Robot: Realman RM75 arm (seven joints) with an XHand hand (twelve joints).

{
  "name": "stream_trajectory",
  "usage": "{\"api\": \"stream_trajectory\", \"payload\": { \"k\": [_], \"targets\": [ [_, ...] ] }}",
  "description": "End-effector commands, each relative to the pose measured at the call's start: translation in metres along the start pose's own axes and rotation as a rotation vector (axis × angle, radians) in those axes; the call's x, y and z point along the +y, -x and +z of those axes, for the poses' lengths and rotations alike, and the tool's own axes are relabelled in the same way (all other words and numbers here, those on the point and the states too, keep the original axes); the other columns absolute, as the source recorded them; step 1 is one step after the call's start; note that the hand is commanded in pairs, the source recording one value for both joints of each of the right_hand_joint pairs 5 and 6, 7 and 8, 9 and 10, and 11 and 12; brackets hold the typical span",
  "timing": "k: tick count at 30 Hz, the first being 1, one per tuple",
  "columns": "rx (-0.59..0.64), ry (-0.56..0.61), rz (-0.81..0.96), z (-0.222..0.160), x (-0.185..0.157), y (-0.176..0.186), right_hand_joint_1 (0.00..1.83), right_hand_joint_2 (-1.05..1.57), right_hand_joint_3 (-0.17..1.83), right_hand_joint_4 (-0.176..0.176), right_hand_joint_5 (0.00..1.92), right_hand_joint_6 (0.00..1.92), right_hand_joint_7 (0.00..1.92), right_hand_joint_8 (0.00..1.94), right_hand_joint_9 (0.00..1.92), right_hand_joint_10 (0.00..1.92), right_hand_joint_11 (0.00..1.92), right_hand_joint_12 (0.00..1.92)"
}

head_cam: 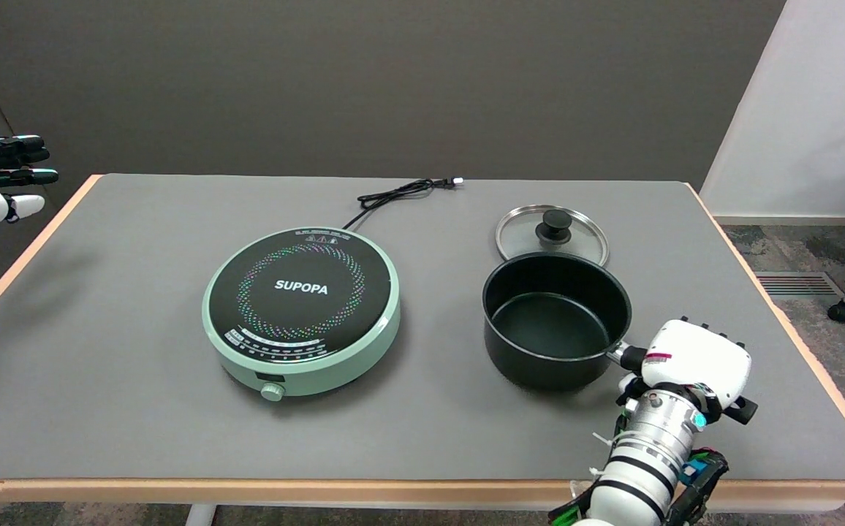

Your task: Place the pot onto the table.

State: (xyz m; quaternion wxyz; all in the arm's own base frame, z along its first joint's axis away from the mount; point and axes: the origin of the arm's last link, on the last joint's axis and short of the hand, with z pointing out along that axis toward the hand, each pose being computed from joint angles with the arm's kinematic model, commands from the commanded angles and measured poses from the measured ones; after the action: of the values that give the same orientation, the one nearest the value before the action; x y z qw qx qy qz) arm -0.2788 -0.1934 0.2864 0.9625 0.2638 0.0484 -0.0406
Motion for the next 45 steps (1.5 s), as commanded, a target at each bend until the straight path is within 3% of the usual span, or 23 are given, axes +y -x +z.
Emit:
{"api": "stream_trajectory", "payload": {
  "k": [1,5,11,14,18,22,23,24,26,27,29,30,31,34,39,45],
  "targets": [
    [-0.003,-0.004,-0.016,0.001,-0.001,0.003,1.12,0.85,0.67,-0.060,1.80,1.80,1.80,1.80,1.80,1.80,1.80,1.80],
    [-0.002,-0.006,-0.014,0.001,-0.001,0.003,1.12,0.81,0.67,-0.087,1.66,1.66,1.66,1.66,1.66,1.66,1.66,1.66],
    [-0.002,-0.013,-0.019,0.001,-0.002,0.004,1.10,0.81,0.68,-0.093,1.59,1.59,1.59,1.59,1.59,1.59,1.59,1.59],
    [-0.002,-0.016,-0.023,0.001,-0.003,0.005,1.08,0.78,0.75,-0.079,1.45,1.45,1.45,1.45,1.45,1.45,1.45,1.45],
    [-0.003,-0.029,-0.028,0.002,-0.006,0.006,1.03,0.59,1.15,-0.021,1.19,1.19,1.19,1.19,1.19,1.19,1.19,1.19],
    [-0.003,-0.032,-0.024,0.002,-0.006,0.004,0.98,0.22,1.56,0.011,1.05,1.05,1.05,1.05,1.05,1.05,1.05,1.05],
    [-0.003,-0.032,-0.023,0.002,-0.006,0.004,0.98,0.09,1.66,0.045,0.99,0.99,0.99,0.99,0.99,0.99,0.99,0.99],
    [-0.002,-0.032,-0.022,0.003,-0.006,0.004,0.99,-0.06,1.81,0.176,0.86,0.86,0.86,0.86,0.86,0.86,0.86,0.86],
    [-0.002,-0.032,-0.020,0.003,-0.006,0.003,1.00,-0.17,1.83,0.176,0.77,0.77,0.77,0.77,0.77,0.77,0.77,0.77],
    [-0.002,-0.032,-0.019,0.003,-0.006,0.003,1.00,-0.24,1.80,0.049,0.67,0.67,0.67,0.67,0.67,0.67,0.67,0.67],
    [-0.001,-0.034,-0.018,0.003,-0.006,0.003,1.01,-0.31,1.74,0.000,0.58,0.58,0.58,0.58,0.58,0.58,0.58,0.58],
    [-0.001,-0.035,-0.017,0.003,-0.006,0.002,1.06,-0.44,1.62,-0.116,0.40,0.40,0.40,0.40,0.40,0.40,0.40,0.40],
    [0.000,-0.036,-0.015,0.003,-0.006,0.002,1.12,-0.56,1.46,-0.176,0.29,0.29,0.29,0.29,0.29,0.29,0.29,0.29],
    [0.006,-0.039,-0.011,0.003,-0.006,0.000,1.21,-0.64,1.18,-0.176,0.34,0.34,0.34,0.34,0.34,0.34,0.34,0.34],
    [0.027,-0.054,0.017,0.004,-0.009,-0.008,1.25,-0.78,1.28,-0.176,0.38,0.38,0.38,0.38,0.38,0.38,0.38,0.38],
    [0.122,-0.084,0.063,0.004,-0.013,-0.031,1.23,-0.86,1.17,-0.176,0.37,0.37,0.37,0.37,0.37,0.37,0.37,0.37]
  ]
}}
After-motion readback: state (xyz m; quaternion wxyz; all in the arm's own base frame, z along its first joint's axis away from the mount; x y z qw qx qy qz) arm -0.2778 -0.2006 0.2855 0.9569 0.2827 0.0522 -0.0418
